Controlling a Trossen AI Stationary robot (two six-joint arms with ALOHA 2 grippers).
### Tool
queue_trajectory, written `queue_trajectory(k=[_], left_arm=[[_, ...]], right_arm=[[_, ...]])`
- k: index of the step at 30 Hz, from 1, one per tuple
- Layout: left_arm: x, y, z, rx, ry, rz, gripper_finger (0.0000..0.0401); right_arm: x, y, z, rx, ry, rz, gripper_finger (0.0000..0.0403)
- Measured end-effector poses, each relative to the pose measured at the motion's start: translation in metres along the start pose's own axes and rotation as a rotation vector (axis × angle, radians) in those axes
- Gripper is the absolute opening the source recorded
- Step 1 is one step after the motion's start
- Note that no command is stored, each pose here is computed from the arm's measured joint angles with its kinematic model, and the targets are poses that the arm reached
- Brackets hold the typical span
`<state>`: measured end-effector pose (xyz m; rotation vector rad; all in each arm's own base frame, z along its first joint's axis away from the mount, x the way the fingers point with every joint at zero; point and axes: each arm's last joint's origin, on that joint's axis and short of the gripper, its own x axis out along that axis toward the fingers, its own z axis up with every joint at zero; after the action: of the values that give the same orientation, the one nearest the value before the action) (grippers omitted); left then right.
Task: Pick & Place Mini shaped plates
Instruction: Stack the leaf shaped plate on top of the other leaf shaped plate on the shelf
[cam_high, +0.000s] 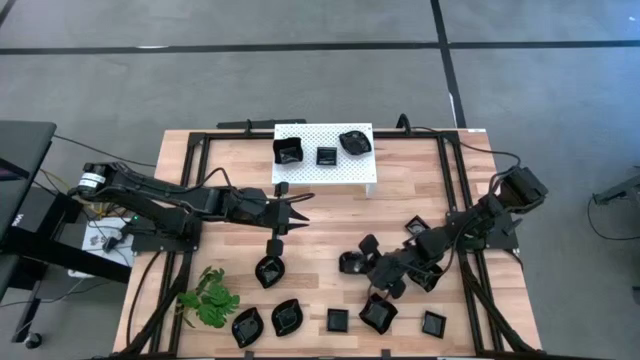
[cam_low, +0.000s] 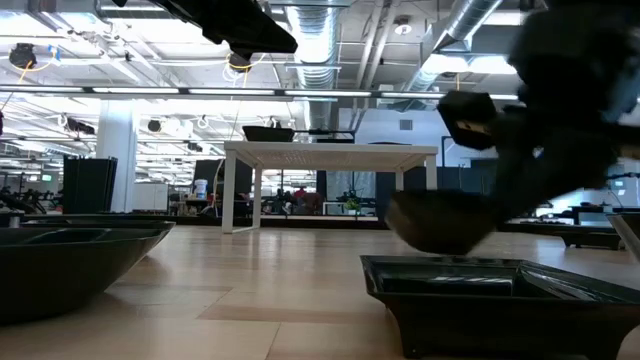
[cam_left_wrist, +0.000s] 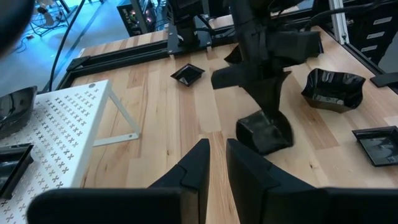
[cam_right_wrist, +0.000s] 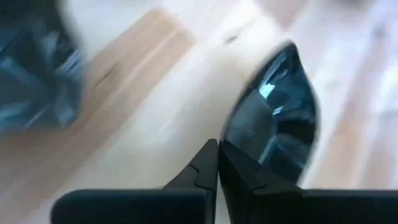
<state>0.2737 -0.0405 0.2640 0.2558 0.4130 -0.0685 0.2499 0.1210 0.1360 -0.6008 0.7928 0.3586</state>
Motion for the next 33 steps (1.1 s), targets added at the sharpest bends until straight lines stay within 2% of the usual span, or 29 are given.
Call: queue_trajectory(k=[6, 13, 22, 27, 33], left_arm=[[0.000, 0.000, 0.000, 0.000, 0.000, 0.000, 0.0056], [0.000, 0.000, 0.000, -0.001, -0.004, 0.001, 0.0056], [0.000, 0.000, 0.001, -0.001, -0.006, 0.001, 0.0056], [0.000, 0.000, 0.001, -0.005, -0.007, 0.001, 0.0056], [0.000, 0.000, 0.001, -0.006, -0.011, 0.002, 0.0056]], right_arm=[[-0.010, -0.025, 0.030, 0.170, 0.054, -0.235, 0.0005], [-0.030, -0.071, 0.057, 0.444, 0.131, -0.449, 0.0009], [-0.072, -0.130, 0.085, 0.532, 0.212, -0.577, 0.0005], [-0.101, -0.172, 0.084, 0.554, 0.300, -0.652, 0.0002], [-0.123, -0.225, 0.054, 0.671, 0.396, -0.730, 0.0001]])
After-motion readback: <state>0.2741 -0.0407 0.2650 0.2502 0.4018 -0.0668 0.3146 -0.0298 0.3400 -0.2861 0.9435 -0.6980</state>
